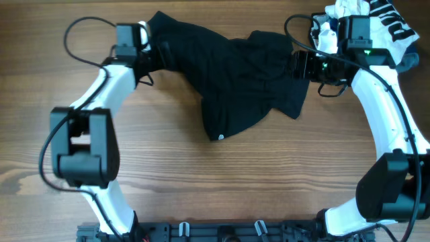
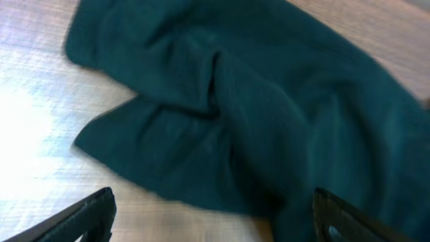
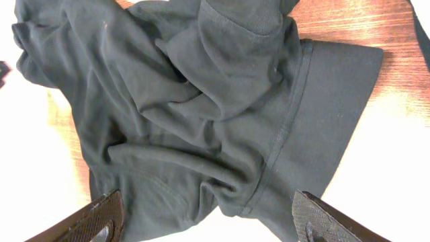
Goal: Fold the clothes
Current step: 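Stretch the t-shirt between both grippers, pulling apart left and right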
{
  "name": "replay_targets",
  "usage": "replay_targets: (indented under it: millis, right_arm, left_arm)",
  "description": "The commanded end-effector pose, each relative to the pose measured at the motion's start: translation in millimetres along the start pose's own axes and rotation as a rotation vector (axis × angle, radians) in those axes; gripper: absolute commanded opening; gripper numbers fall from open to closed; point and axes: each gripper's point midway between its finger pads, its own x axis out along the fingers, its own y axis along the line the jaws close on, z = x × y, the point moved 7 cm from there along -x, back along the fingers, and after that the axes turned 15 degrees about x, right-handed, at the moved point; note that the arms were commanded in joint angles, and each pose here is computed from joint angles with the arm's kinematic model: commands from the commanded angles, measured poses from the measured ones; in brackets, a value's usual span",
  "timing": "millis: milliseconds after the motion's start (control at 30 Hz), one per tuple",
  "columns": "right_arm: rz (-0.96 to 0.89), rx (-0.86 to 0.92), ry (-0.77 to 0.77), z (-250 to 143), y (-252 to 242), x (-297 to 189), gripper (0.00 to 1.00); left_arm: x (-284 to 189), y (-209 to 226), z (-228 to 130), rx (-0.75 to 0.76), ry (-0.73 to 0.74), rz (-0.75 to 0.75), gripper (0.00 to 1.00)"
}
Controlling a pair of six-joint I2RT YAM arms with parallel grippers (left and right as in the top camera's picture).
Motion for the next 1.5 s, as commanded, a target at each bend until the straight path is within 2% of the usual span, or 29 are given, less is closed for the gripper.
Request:
replay_targets:
  millis: [0,233,533,700,767,867,967,1033,1233,1367,1467]
  right_arm:
    - [-0.040,-0.020,-0.016,2,-2,-7,0.80]
    - [-0.043,-0.018,-0.010,1,-2,-7,0.76]
    - [-0.041,-0.017,-0.016,2,-2,-7,0.70]
    - [-0.040,-0.017,-0.015,1,-1,-7,0.65]
    - [-0.040,-0.017,-0.015,2,-1,-7,0.63]
    - [-0.040,-0.016,-0.015,2,-1,-7,0.62]
    - [-0.040,-0.009,-0.015,1,-1,-7,0.61]
    - [-0.041,-0.010,-0.015,1,-1,-7,0.59]
    - [-0.042,-0.011,-0.008,0,-2,-7,0.56]
    - [-0.039,-0.020,0.000,-2,2,-6,0.53]
    - [-0.030,-0.047,0.015,-7,12,-1,0.52]
  left_arm:
    - [28,9,-12,0.098,0.013,0.148,0.91]
    - [40,37,-21,0.065,0.025,0.227,0.90]
    - [53,44,-20,0.075,-0.011,0.160,0.88]
    - [64,36,-28,0.087,0.002,0.128,0.80]
    - [66,33,-31,0.090,0.013,0.124,0.69]
    - [66,33,-35,0.089,0.031,0.124,0.30]
    - [60,36,-32,0.077,0.035,0.137,0.04]
    - [45,38,-25,0.070,0.036,0.151,0.04]
    - [-82,45,24,0.049,-0.030,0.321,0.04]
    - [-171,41,31,0.034,-0.077,0.399,0.04]
    - [-213,34,32,0.033,-0.126,0.403,0.04]
